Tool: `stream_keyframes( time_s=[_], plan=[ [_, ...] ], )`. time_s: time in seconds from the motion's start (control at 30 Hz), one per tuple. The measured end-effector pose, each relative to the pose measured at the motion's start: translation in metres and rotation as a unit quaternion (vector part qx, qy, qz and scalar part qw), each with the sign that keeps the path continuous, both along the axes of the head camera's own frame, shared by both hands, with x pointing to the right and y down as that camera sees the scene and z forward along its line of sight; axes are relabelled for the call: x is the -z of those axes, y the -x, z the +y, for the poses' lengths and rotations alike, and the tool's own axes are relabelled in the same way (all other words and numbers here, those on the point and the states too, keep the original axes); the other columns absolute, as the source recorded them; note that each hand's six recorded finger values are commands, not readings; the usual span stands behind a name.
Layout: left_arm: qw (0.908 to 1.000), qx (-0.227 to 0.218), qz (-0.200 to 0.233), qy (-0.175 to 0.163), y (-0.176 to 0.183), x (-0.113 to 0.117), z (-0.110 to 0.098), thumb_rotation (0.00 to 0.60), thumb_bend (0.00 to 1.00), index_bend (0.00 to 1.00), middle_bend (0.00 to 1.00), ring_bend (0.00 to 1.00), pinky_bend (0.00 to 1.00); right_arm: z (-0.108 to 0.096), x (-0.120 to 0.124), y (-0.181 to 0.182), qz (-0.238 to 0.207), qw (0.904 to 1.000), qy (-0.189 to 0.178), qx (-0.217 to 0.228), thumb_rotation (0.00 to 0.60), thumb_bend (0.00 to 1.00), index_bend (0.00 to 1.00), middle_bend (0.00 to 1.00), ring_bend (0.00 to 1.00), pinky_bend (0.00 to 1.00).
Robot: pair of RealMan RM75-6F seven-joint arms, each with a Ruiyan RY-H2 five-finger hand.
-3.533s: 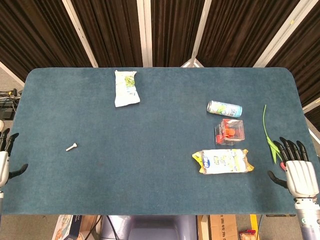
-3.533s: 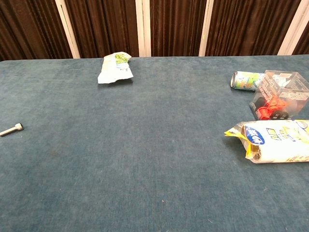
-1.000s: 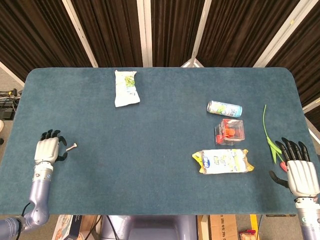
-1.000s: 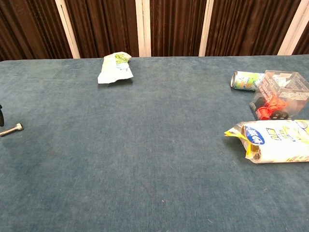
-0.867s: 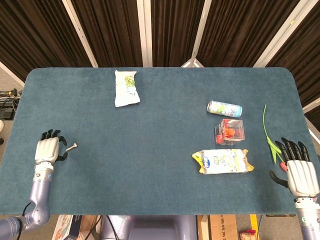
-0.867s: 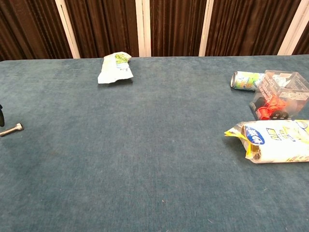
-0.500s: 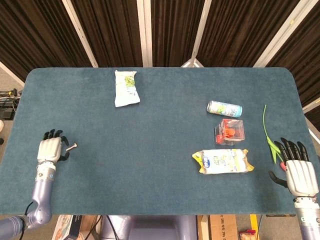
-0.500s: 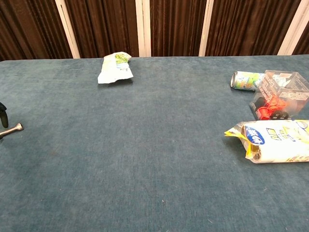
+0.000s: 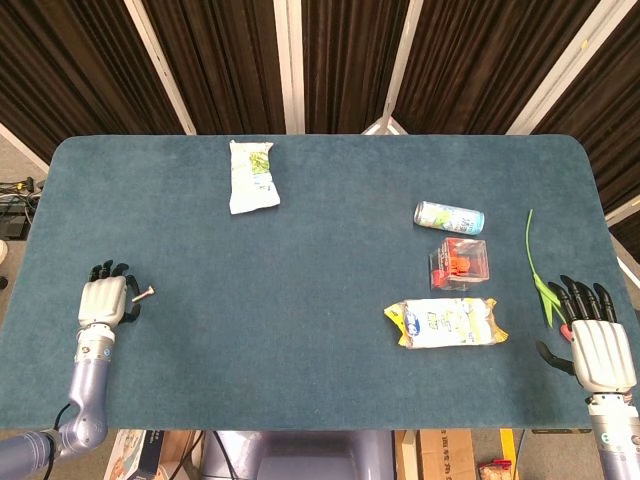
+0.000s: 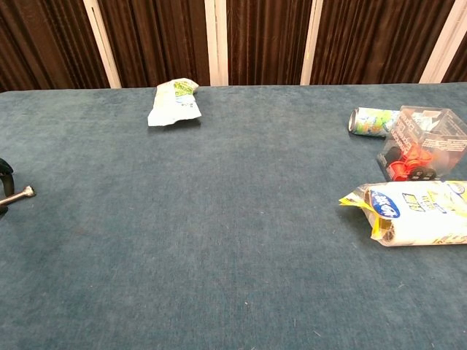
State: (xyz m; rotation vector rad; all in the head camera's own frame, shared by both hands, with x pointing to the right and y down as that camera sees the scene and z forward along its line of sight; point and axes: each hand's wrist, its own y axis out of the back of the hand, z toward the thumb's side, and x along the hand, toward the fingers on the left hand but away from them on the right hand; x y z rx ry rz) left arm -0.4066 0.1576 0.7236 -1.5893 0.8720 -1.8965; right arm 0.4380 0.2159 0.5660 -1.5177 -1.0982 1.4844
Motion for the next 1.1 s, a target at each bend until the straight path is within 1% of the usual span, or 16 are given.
stream_keyframes(
  time_s=[0.4, 0.63, 0.8, 1.1],
  plan=[
    [1.0, 0.002, -0.003, 0.0, 0.0032, 0.001, 0.0001, 0.6, 0.5, 0.51, 0.15, 0.03, 0.06, 0.0001, -0.0025, 0.0009, -0.002, 1.0, 0.004, -0.001, 0.6, 0.21, 0.15, 0.1, 0.11, 0.03],
    [0.9999, 0.003, -0.001, -0.011, 0.0031, 0.0011, -0.0018, 0.6, 0.5, 0.51, 0.15, 0.03, 0.06, 0.0004, -0.0038, 0.0014, -0.002, 1.0, 0.006, -0.001, 0.6, 0.21, 0.15, 0.1, 0.11, 0.03],
    [0.9999, 0.005, 0.005, -0.009, 0.0019, -0.0005, -0.0012, 0.6, 0.5, 0.51, 0.15, 0.03, 0.06, 0.0004, -0.0045, 0.0018, -0.002, 1.0, 0.007, 0.0, 0.6, 0.21, 0.15, 0.1, 0.11, 0.03],
    [1.0, 0.001, 0.005, -0.006, -0.0001, -0.0026, -0.0007, 0.6, 0.49, 0.51, 0.15, 0.03, 0.06, 0.0003, -0.005, 0.0024, -0.003, 1.0, 0.007, 0.0, 0.6, 0.21, 0.16, 0.1, 0.11, 0.03]
  ],
)
